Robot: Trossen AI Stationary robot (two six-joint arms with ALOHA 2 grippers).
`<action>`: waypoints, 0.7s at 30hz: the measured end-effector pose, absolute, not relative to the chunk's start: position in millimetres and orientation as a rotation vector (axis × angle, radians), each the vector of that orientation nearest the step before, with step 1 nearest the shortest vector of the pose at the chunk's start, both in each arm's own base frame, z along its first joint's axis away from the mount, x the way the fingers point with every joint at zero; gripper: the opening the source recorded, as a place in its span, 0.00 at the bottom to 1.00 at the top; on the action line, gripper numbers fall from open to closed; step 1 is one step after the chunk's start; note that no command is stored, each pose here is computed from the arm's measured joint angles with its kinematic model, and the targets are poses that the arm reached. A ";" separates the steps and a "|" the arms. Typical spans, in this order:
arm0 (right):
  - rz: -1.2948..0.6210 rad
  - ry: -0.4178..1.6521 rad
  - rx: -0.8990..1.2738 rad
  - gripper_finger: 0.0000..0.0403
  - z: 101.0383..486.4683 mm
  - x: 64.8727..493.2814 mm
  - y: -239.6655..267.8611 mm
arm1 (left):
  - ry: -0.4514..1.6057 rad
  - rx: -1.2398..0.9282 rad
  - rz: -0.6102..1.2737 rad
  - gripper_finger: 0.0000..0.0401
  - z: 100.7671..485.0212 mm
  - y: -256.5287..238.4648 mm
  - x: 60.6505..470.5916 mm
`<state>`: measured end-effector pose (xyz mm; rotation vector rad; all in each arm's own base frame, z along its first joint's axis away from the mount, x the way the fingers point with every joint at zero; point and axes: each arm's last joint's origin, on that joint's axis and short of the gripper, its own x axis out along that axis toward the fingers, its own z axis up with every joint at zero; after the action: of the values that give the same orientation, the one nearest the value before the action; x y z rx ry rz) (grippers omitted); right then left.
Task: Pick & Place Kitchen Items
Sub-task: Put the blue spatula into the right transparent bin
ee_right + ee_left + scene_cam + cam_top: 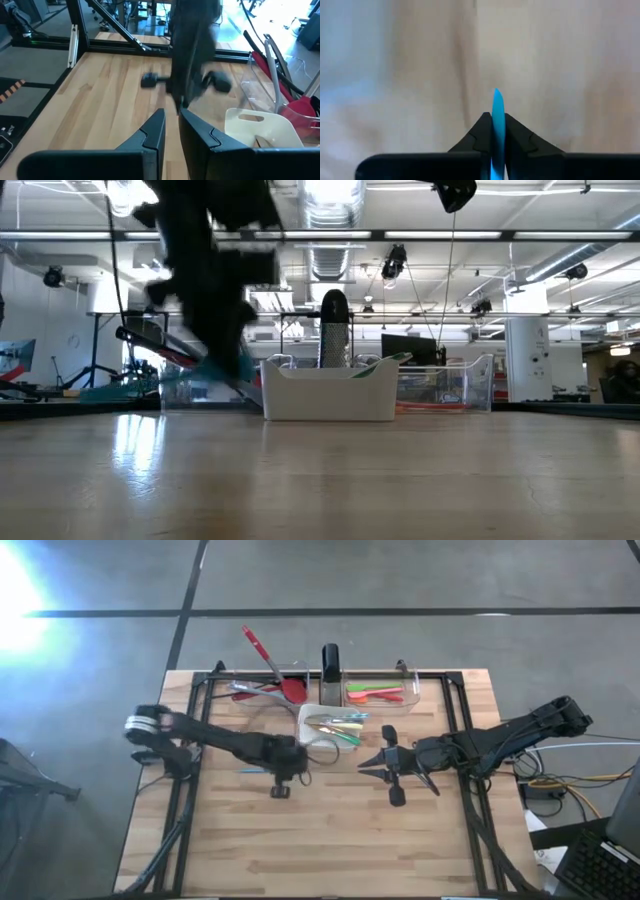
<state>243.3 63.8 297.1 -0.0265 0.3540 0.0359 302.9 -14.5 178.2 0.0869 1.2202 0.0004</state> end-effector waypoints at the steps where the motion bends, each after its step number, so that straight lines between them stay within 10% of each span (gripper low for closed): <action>1: 0.036 0.354 -0.026 0.12 297.1 243.3 63.8 | 1.135 0.076 0.017 0.06 194.3 -14.2 302.1; 21: 0.041 0.302 -0.064 0.12 301.7 245.2 64.2 | -0.187 0.101 0.105 0.06 328.1 -10.3 262.1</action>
<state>245.2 64.2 301.7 -0.0641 0.3022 0.0414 262.1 -10.3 328.1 0.1015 -0.1866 0.1051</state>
